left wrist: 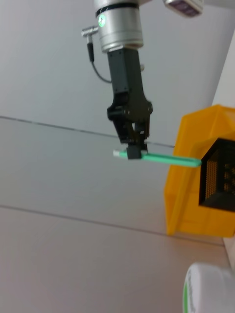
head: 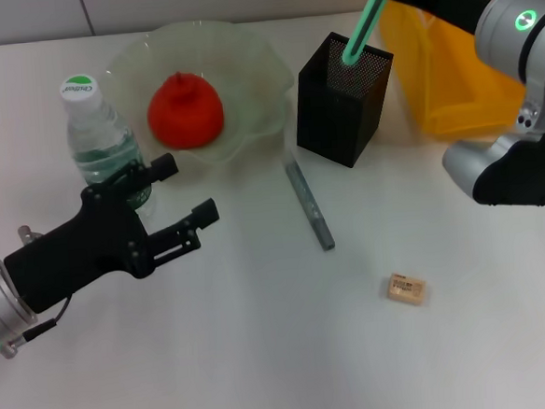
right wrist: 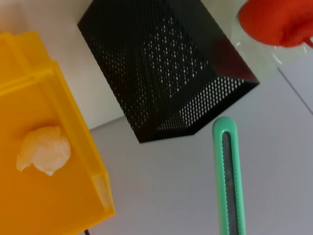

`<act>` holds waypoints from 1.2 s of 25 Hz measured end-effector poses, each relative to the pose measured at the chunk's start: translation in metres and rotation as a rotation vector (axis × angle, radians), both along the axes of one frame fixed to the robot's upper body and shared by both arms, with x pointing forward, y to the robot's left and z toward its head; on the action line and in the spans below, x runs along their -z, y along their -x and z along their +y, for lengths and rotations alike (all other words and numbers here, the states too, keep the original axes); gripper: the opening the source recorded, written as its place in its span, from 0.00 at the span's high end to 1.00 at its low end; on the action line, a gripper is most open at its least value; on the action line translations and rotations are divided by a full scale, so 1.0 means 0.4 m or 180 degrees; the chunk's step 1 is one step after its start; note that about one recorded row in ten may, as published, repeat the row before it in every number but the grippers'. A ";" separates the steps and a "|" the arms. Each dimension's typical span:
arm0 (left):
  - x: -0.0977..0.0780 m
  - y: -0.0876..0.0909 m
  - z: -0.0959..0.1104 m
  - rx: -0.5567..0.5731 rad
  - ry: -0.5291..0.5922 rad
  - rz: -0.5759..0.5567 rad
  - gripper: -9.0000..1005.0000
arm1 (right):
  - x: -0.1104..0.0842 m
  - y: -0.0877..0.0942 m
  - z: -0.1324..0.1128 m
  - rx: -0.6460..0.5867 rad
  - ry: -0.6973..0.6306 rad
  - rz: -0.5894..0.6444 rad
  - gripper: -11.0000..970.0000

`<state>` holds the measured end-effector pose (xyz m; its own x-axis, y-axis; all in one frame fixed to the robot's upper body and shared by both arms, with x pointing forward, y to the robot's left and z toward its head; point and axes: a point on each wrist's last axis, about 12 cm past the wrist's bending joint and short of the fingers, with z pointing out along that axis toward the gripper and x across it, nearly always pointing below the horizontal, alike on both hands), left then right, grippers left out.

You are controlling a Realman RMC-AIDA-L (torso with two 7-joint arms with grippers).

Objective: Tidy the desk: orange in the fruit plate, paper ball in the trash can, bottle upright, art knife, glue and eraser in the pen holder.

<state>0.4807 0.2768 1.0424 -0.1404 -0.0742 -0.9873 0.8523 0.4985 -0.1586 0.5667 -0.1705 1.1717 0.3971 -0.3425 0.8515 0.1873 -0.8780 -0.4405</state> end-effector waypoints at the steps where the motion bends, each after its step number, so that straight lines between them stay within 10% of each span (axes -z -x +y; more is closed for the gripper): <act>1: 0.000 0.000 -0.002 0.0017 -0.0006 0.0002 0.16 | 0.002 0.000 0.002 -0.0008 0.0019 0.0000 0.71; 30: -0.008 0.005 -0.002 0.0055 0.0094 -0.0028 0.17 | 0.026 0.023 0.009 -0.0088 0.0279 -0.0092 0.57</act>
